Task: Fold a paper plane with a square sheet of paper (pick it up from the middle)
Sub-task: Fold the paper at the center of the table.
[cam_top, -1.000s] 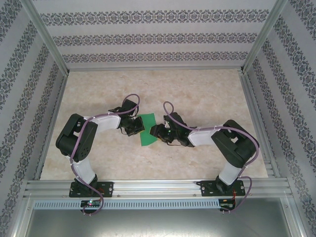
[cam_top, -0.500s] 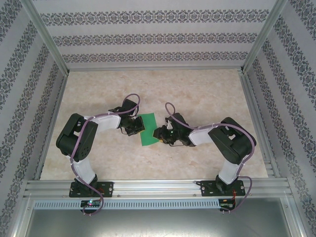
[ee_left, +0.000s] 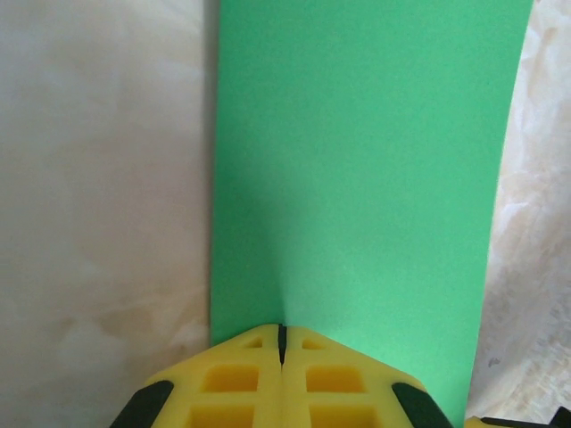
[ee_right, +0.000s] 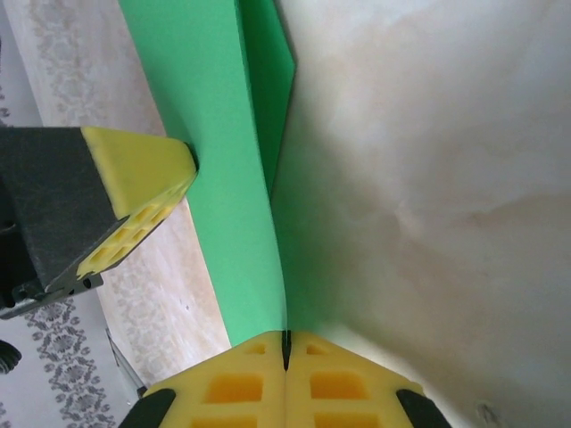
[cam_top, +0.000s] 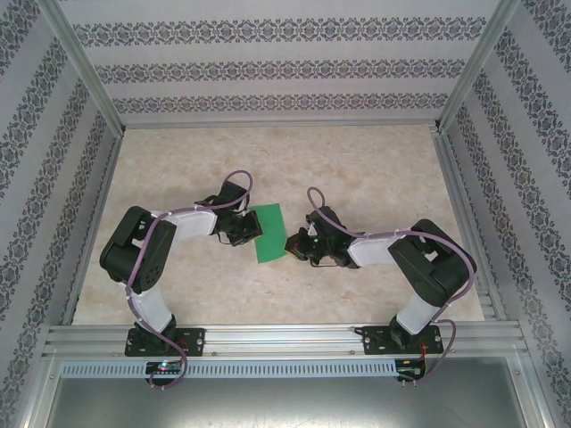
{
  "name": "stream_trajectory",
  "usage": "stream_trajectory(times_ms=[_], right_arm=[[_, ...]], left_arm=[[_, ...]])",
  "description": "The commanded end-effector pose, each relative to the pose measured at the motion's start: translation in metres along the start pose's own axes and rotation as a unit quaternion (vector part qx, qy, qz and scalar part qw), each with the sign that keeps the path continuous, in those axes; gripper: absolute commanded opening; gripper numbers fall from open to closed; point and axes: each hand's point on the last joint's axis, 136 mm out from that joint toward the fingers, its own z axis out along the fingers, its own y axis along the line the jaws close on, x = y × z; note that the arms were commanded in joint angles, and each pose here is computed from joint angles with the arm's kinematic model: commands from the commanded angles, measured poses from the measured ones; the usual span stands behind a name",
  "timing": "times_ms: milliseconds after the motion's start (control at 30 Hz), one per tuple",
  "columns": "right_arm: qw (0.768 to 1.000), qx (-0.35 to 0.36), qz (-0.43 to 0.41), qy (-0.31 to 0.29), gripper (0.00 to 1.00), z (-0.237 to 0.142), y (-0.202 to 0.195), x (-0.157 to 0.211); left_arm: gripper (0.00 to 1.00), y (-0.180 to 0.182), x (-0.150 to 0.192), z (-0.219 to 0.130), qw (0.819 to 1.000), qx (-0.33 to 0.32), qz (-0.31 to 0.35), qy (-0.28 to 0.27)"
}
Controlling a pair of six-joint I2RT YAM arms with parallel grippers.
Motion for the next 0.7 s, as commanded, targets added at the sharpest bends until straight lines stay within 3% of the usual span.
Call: stream_trajectory(times_ms=[0, 267, 667], right_arm=[[1.0, 0.023, 0.002, 0.002, 0.0, -0.003, 0.0, 0.004], [0.998, 0.052, 0.0, 0.025, 0.0, 0.001, 0.004, 0.005], [0.998, 0.053, -0.008, 0.04, 0.0, 0.007, 0.032, -0.002]], left_arm=[[0.09, -0.015, -0.001, -0.009, 0.999, 0.038, 0.025, -0.006], [0.18, -0.018, -0.015, -0.012, 0.997, 0.055, 0.032, -0.047], [0.09, 0.018, -0.01, 0.014, 1.0, -0.009, -0.001, -0.015]])
